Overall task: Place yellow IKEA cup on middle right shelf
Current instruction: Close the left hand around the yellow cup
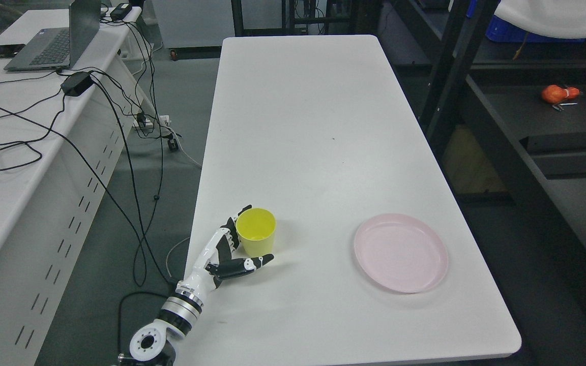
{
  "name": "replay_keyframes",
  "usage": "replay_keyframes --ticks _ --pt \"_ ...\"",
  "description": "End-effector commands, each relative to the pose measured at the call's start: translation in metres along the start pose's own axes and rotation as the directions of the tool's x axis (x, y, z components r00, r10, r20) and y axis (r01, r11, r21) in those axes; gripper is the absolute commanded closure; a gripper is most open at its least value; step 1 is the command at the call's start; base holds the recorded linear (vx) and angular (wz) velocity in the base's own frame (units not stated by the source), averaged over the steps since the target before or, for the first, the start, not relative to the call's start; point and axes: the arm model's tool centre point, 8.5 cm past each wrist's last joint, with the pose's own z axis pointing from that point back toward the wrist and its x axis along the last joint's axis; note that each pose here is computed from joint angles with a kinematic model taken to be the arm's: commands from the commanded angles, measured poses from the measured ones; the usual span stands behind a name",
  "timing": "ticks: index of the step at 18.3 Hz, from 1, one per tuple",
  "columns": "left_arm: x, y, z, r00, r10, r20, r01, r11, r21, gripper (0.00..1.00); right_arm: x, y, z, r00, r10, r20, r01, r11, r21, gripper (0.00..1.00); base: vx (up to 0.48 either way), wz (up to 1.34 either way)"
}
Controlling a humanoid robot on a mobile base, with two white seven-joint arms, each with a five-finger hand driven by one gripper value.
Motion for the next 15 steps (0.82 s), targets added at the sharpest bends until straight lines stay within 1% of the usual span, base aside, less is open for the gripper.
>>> replay_keyframes --ticks 1,4,6,7,10,12,13,15 --pt "-0.023 0.002 -0.009 0.996 -0.029 -0.086 0.027 0.999 -0.026 0.01 -0.009 -0.010 -0.001 1.000 -0.004 -0.015 0.003 1.000 -0.012 0.01 0.000 0.00" --pt "-0.023 0.014 -0.018 0.995 -0.024 -0.096 0.024 1.000 -0.003 0.03 -0.009 -0.010 -0.001 1.000 -0.004 -0.015 0.003 1.000 -0.012 0.01 0.000 0.00" --pt "-0.026 0.022 -0.021 0.994 -0.015 -0.109 0.017 1.000 0.015 0.09 -0.009 -0.010 -0.001 1.000 -0.004 -0.015 0.003 1.000 -0.012 0.01 0.000 0.00" --pt "-0.028 0.025 -0.020 0.993 -0.010 -0.116 0.013 1.000 0.024 0.14 -0.009 -0.010 -0.001 1.000 -0.004 -0.015 0.003 1.000 -0.012 0.01 0.000 0.00" --pt "-0.027 0.038 -0.017 0.994 0.006 -0.109 0.002 0.998 0.065 0.39 -0.009 -0.010 -0.001 1.000 -0.004 -0.015 0.003 1.000 -0.012 0.01 0.000 0.00" --pt "-0.022 0.051 -0.013 0.997 0.022 -0.074 -0.014 0.994 0.106 0.59 -0.009 -0.010 -0.001 1.000 -0.004 -0.015 0.003 1.000 -0.012 0.01 0.000 0.00" --pt "-0.020 0.053 -0.013 0.998 0.031 -0.049 -0.025 0.993 0.114 0.66 -0.009 -0.010 -0.001 1.000 -0.004 -0.015 0.003 1.000 -0.012 0.01 0.000 0.00" --pt "-0.012 0.057 -0.008 0.997 0.059 0.049 -0.065 0.989 0.135 0.86 -0.009 -0.010 -0.001 1.000 -0.004 -0.015 0.003 1.000 -0.012 0.00 0.000 0.00"
